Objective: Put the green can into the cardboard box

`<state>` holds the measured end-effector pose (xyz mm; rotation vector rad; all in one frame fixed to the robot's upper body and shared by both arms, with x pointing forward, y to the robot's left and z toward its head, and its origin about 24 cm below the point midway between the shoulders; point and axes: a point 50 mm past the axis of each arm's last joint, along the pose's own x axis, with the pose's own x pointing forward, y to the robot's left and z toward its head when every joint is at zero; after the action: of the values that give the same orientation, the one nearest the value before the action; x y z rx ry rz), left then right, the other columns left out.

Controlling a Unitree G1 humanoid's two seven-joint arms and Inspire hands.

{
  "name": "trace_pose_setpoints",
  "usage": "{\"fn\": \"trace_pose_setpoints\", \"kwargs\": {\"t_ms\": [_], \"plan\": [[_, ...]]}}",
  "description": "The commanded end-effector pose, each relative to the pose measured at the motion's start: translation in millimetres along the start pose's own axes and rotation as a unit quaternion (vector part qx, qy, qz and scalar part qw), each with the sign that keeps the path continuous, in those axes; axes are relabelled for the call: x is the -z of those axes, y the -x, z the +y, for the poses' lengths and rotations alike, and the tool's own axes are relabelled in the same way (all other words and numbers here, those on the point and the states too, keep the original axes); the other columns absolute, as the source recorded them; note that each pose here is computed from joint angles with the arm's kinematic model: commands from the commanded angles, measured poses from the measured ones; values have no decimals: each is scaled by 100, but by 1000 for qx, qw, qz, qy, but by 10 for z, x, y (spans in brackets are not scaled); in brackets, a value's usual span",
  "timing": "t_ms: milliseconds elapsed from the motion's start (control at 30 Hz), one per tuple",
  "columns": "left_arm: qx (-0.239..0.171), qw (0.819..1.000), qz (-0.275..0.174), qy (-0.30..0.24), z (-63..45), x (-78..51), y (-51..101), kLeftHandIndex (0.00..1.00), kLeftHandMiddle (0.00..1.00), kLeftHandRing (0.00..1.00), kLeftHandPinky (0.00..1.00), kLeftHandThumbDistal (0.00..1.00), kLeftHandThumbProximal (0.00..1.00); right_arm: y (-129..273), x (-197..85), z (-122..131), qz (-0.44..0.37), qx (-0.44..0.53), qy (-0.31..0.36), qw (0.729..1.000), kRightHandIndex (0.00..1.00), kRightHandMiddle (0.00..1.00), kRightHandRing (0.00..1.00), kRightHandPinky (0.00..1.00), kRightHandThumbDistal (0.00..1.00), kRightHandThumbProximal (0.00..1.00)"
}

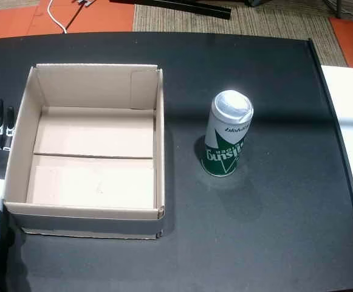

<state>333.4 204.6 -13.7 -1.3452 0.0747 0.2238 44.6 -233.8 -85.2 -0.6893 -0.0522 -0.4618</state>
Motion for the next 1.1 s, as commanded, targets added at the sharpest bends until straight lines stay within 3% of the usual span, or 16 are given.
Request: {"fn": "trace_pose_setpoints", "kwargs": {"t_ms": [0,133,233,400,500,633,700,733,767,800,867,1000,1067], "plan": [[-37,999,20,0,150,94,76,42,44,55,70,0,78,9,12,-63,-1,27,1,1000,58,80,94,99,98,49],[-35,999,19,3,149,94,77,43,46,57,74,0,81,19,20,-65,4,26,4,1000,58,80,94,100,100,49],[-34,999,20,1,144,95,74,44,47,58,73,0,82,12,17,-65,1,25,3,1000,58,80,95,100,96,45],[-34,999,19,1,141,96,73,43,46,57,72,0,81,16,14,-63,2,27,2,1000,57,81,95,99,100,48],[-35,999,18,2,146,98,75,41,46,57,71,0,80,13,18,-71,1,25,2,1000,58,81,95,99,97,46],[-36,999,18,3,139,103,71,43,46,57,71,0,80,5,24,-84,-1,19,2,1000,63,82,94,99,97,48],[-33,999,18,-3,128,103,65,46,49,59,74,0,84,-55,8,-81,-2,1,-24,1000,71,87,97,99,97,46],[-32,999,18,-4,124,101,63,46,49,61,76,0,85,-134,-10,-83,-14,-8,-38,999,74,89,97,99,99,47],[-32,999,18,-3,121,100,61,45,49,61,76,0,86,-229,-28,-89,-31,-14,-45,998,77,90,97,99,92,49],[-34,999,17,-2,119,98,58,45,48,61,75,0,86,-354,-55,-99,-55,-16,-49,997,77,90,96,99,98,46],[-35,999,14,3,115,97,55,43,47,60,74,0,84,-695,-160,-120,-110,-14,-63,992,77,90,96,97,100,55],[-31,999,16,2,92,100,43,46,50,61,73,0,85,-1390,-509,-144,-215,-24,-107,970,83,93,97,100,100,53],[-31,999,17,2,81,102,37,44,48,60,72,0,84,-1629,-699,-114,-246,-31,-136,959,84,94,98,100,100,50]]}}
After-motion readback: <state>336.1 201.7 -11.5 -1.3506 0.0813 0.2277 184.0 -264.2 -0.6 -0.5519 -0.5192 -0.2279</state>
